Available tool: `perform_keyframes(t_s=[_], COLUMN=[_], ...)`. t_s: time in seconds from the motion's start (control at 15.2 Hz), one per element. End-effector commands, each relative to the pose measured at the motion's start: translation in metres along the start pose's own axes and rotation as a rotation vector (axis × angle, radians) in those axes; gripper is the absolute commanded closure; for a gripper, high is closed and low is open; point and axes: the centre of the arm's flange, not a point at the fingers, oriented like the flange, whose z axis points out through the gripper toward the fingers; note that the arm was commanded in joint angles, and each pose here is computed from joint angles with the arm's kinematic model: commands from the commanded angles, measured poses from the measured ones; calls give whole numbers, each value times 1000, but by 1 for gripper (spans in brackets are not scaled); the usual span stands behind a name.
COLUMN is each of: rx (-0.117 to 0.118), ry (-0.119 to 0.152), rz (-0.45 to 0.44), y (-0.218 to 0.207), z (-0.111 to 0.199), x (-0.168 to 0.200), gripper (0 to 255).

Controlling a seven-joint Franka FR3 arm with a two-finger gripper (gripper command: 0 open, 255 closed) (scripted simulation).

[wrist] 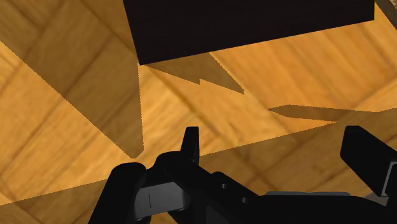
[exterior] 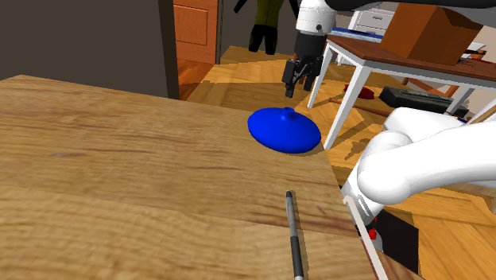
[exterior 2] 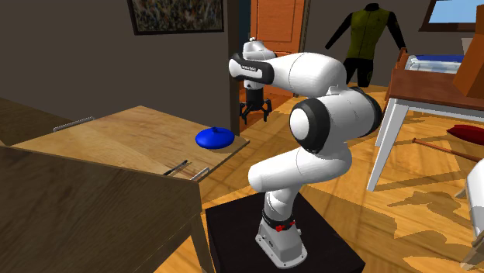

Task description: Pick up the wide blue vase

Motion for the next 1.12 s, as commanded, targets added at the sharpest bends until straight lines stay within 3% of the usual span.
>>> perform_keyframes(t_s=[0.0, 1.06], rx=[0, -17], ry=[0, 21], rz=[0, 1], y=[0, -171], z=[0, -81], x=[0, -102], gripper=[0, 0])
